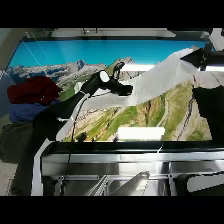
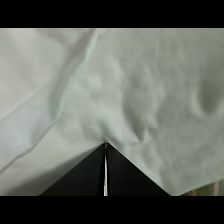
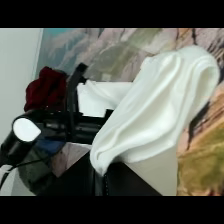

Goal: Fold the shirts.

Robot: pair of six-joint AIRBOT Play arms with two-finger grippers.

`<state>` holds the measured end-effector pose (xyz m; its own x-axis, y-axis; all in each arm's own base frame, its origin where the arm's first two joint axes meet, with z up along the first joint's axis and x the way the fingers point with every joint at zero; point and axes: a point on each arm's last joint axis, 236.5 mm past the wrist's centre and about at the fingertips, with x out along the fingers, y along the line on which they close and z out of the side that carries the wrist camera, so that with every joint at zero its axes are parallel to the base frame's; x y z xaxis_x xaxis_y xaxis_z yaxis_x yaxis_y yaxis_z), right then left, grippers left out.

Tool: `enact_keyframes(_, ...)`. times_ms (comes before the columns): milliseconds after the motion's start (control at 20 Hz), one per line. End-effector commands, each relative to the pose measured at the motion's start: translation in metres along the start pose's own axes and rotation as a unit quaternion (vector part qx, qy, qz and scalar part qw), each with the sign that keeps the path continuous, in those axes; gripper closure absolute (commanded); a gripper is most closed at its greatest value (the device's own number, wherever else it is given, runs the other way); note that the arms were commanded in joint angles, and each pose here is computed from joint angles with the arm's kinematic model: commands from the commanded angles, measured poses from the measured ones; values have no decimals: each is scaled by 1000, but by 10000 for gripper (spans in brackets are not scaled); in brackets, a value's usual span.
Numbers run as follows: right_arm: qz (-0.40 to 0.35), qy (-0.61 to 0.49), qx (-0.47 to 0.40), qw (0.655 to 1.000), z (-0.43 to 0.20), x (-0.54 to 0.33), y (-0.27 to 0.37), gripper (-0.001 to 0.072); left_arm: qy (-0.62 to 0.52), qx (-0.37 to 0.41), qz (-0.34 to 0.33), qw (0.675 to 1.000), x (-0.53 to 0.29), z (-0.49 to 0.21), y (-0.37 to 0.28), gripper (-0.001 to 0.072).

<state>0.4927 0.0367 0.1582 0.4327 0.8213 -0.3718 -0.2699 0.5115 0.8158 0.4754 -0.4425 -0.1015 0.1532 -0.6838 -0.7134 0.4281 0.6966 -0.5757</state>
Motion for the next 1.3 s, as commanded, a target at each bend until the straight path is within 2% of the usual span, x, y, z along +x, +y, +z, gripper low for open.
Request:
enact_keyframes(0, 20, 29, -10, 999, -14, 20, 40, 695, -31, -47, -14, 998, 27, 1, -16, 706)
enact_keyframes(250, 44, 79, -9, 996, -38, 61, 71, 695, 5, -104, -91, 990, -10, 4, -47, 706)
enact_keyframes(500, 46, 93, -24, 994, -55, 117, 100, 695, 33, -56, -170, 983, -180, 31, -82, 706)
enact_keyframes(700, 57, 95, -37, 993, -83, 203, 129, 695, -7, -28, -147, 989, -346, 35, -59, 706)
enact_keyframes(800, 54, 95, -35, 993, -109, 259, 134, 694, -69, -17, -116, 991, -416, 40, -46, 706)
enact_keyframes(1050, 19, 60, 8, 998, -178, 390, 96, 667, -216, 6, -32, 976, -527, 48, -10, 706)
enact_keyframes(1100, 27, 36, 26, 999, -180, 406, 94, 490, -232, 5, -21, 973, -534, 47, -4, 706)
enact_keyframes(1150, 45, 19, 35, 998, -182, 416, 96, 215, -236, -5, -17, 972, -536, 42, 4, 705)
enact_keyframes(1200, 73, 12, 36, 997, -183, 419, 106, 69, -235, -12, -15, 972, -535, 37, 9, 706)
enact_keyframes(1250, 106, 16, 31, 994, -184, 417, 120, 76, -231, -20, -15, 973, -532, 31, 15, 706)
